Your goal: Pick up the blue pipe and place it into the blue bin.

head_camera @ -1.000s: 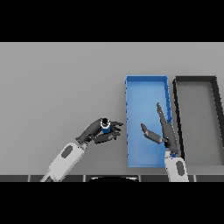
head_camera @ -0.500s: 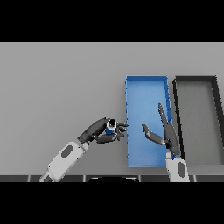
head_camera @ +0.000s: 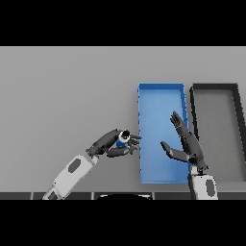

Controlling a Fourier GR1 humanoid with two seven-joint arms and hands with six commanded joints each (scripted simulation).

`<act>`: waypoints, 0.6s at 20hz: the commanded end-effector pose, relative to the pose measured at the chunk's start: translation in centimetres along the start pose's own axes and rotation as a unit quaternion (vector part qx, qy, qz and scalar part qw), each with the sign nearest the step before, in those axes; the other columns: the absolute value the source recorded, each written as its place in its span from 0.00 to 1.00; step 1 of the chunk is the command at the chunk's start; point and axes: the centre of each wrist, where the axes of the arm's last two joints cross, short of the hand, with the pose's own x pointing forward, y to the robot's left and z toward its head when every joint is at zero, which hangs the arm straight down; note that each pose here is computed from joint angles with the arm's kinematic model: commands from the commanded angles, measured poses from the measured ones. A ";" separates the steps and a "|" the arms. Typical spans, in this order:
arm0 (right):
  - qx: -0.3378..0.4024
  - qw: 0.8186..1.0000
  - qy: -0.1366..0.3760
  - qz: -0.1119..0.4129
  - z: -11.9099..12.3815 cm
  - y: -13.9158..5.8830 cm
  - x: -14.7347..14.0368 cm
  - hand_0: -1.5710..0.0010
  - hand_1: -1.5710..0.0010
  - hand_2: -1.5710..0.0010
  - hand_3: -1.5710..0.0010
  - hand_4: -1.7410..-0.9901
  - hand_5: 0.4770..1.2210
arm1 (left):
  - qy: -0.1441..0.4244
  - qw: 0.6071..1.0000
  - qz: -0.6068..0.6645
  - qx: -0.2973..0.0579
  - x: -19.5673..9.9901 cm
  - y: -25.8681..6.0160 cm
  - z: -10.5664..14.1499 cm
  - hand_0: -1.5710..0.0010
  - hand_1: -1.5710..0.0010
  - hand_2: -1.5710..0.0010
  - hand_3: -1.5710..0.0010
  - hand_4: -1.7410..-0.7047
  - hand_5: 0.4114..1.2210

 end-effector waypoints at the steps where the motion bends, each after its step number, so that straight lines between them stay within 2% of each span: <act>1: 0.032 0.999 -0.004 -0.008 -0.3 -0.3 1.0 1.00 1.00 1.00 1.00 0.65 0.11 | 0.004 1.000 -0.002 -0.003 -0.2 0.1 0.1 0.00 0.00 0.00 0.05 0.00 1.00; 3: 0.101 0.995 -0.012 -0.003 -1.2 0.0 3.5 1.00 1.00 1.00 1.00 0.58 0.05 | -0.001 1.000 -0.010 -0.008 0.2 -0.1 0.1 0.00 0.00 0.00 0.05 0.00 1.00; 5: 0.156 0.988 -0.007 0.003 -2.9 0.6 5.5 1.00 1.00 1.00 1.00 0.56 0.03 | -0.002 1.000 -0.012 -0.005 0.3 0.1 -0.2 0.00 0.00 0.00 0.05 0.00 1.00; 8: 0.219 0.976 0.003 0.012 -4.6 2.1 7.0 1.00 1.00 1.00 1.00 0.58 0.03 | -0.001 1.000 -0.014 -0.004 -0.2 0.1 0.0 0.00 0.00 0.00 0.05 0.00 1.00; 12: 0.285 0.957 -0.008 0.053 -6.8 3.7 8.1 1.00 1.00 1.00 1.00 0.60 0.06 | -0.007 1.000 -0.013 -0.006 0.0 0.8 0.0 0.00 0.00 0.00 0.05 0.00 1.00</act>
